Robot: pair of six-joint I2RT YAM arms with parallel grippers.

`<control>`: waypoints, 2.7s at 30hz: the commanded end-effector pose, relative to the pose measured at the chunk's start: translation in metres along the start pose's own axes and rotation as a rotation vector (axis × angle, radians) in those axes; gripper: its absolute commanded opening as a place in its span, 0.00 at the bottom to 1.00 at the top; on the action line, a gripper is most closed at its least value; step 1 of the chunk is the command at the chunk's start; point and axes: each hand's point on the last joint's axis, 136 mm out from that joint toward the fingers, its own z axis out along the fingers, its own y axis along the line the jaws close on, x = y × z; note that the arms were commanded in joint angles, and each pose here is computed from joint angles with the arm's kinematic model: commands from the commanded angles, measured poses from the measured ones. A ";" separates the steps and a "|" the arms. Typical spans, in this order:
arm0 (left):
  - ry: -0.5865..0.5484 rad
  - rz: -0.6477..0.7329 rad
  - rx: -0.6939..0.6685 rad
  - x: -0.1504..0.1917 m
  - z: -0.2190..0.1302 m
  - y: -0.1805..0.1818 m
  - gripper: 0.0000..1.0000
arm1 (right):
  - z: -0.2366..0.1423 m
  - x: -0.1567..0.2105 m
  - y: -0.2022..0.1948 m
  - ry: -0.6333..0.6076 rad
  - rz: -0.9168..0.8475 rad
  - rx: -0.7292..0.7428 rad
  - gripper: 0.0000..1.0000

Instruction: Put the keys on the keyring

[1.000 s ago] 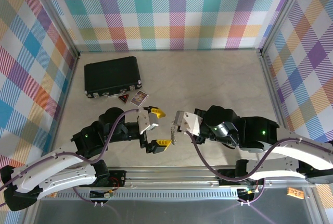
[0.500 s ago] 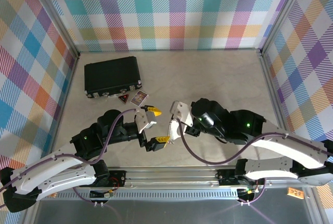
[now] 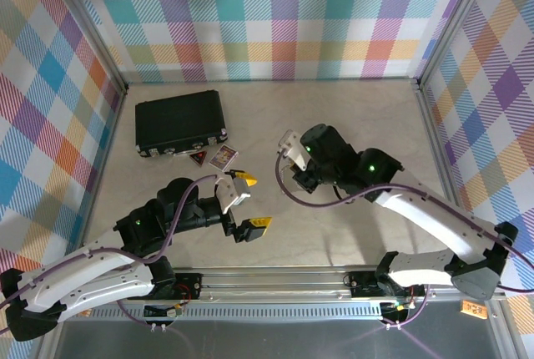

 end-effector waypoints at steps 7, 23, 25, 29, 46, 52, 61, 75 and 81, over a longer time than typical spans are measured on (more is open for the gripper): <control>-0.034 -0.048 0.005 0.000 0.008 0.001 1.00 | 0.025 -0.033 -0.028 -0.074 0.111 -0.028 0.00; -0.035 -0.044 -0.010 0.000 0.008 0.003 1.00 | 0.095 -0.046 -0.072 -0.052 0.208 -0.067 0.00; -0.041 -0.041 -0.013 -0.001 0.008 0.004 1.00 | 0.101 -0.045 -0.074 -0.046 0.213 -0.066 0.00; -0.056 -0.036 -0.021 -0.004 0.006 0.005 1.00 | 0.114 -0.038 -0.076 -0.025 0.230 -0.073 0.00; -0.128 -0.032 -0.062 -0.014 -0.008 0.010 1.00 | 0.129 0.015 -0.039 0.034 0.319 -0.181 0.00; -0.184 -0.028 -0.143 -0.022 -0.022 0.022 1.00 | 0.114 0.038 -0.022 0.029 0.329 -0.217 0.00; -0.167 -0.045 -0.189 -0.020 -0.019 0.030 1.00 | 0.097 0.081 0.011 0.085 0.428 -0.311 0.02; -0.132 -0.061 -0.226 -0.014 -0.004 0.040 1.00 | 0.085 0.136 0.045 0.087 0.627 -0.361 0.08; -0.116 -0.074 -0.214 -0.008 0.006 0.039 1.00 | 0.088 0.156 0.058 0.119 0.689 -0.384 0.10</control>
